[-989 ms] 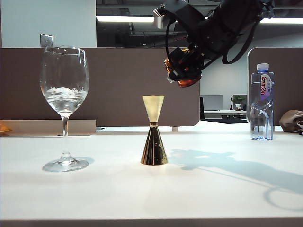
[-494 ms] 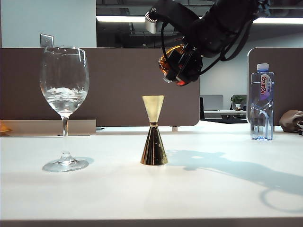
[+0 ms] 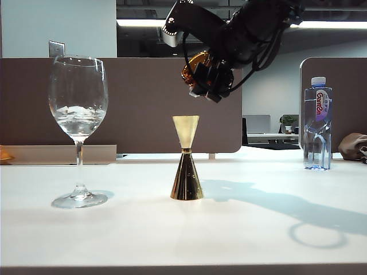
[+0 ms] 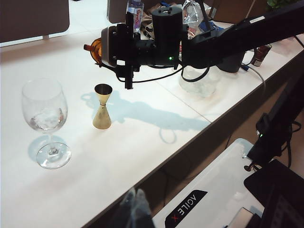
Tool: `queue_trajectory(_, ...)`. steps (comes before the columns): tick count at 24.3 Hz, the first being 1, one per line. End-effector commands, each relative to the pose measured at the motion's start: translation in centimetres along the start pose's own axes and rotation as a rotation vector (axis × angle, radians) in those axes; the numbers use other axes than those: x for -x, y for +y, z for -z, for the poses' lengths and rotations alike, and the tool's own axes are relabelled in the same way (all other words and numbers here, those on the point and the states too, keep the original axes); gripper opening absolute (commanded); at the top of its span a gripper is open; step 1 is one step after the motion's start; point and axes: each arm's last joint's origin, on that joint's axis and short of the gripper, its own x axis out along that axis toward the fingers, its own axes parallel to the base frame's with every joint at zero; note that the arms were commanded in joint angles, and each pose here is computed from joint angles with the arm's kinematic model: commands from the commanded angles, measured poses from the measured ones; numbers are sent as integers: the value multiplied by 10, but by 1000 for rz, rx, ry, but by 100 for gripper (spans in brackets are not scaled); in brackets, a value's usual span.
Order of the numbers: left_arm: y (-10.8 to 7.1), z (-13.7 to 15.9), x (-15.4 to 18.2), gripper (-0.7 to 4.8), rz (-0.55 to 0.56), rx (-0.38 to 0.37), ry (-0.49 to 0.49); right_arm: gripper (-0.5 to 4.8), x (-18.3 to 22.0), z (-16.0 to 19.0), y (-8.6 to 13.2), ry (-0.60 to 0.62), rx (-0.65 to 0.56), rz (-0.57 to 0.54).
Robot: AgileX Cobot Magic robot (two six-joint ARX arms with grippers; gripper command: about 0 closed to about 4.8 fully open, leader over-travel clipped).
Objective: Pick up the small amber measuring cup and pour the water in it into the jigger, then pick up the jigger and pour the water in it into the wine glass.
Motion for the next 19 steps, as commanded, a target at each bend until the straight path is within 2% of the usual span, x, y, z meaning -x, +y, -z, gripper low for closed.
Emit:
queue_trajectory(1, 0, 0, 1, -2, 3, -4, -1, -1, 2, -4, -6, -21, 48, 37)
queue_trajectory(5, 0, 0, 1, -2, 2, -4, -1, -1, 2, -4, -6, -19, 97, 34)
queue_trajectory(11, 0, 0, 1, -2, 3, -4, -1, -1, 2, -4, -6, -18, 109, 34)
queue_trajectory(17, 0, 0, 1, -2, 3, -4, -1, -1, 2, -4, -6, -9, 166, 39)
queue_trajectory(19, 0, 0, 1, -2, 3, -4, -1, -1, 2, -3, -6, -6, 218, 32)
